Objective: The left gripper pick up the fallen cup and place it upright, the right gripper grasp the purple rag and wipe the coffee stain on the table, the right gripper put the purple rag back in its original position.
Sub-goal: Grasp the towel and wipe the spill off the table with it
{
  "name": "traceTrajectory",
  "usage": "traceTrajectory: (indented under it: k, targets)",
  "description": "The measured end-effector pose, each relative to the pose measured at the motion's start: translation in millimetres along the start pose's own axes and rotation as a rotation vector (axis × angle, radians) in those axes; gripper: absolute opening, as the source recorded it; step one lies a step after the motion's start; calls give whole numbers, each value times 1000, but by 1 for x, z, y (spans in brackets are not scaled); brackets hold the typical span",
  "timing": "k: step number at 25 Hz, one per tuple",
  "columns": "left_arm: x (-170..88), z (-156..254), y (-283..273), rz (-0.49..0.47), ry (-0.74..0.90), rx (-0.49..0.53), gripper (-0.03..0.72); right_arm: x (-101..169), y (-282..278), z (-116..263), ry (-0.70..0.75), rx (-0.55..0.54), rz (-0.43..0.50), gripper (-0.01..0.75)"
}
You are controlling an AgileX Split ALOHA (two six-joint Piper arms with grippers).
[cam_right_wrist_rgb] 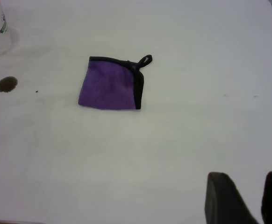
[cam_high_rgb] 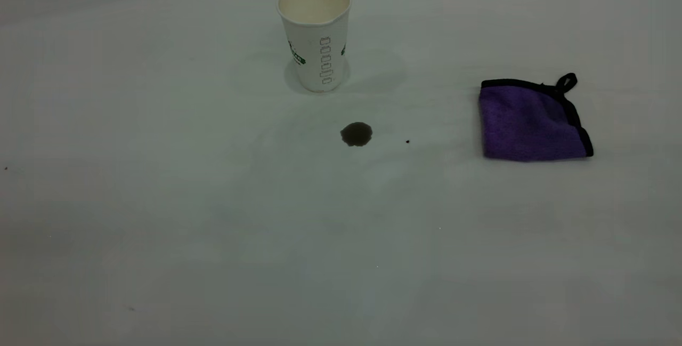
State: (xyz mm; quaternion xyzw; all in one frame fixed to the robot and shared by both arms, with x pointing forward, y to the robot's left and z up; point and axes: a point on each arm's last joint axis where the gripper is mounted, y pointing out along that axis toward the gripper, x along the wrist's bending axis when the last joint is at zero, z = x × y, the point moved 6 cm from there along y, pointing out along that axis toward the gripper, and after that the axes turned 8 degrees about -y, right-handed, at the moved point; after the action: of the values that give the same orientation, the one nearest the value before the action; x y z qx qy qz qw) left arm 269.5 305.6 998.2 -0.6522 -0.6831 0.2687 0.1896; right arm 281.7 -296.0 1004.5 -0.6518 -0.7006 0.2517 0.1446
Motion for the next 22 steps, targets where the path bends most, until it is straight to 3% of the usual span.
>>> traceTrajectory:
  k: [16,19,22]
  targets:
    - [0,0,0,0,0,0,474,0,0,0,1,0,-2,239]
    - [0,0,0,0,0,0,474,-3,-3,-11,-3,-2,7,266]
    - [0,0,0,0,0,0,474,-13,0,-45,-19,62,28,334]
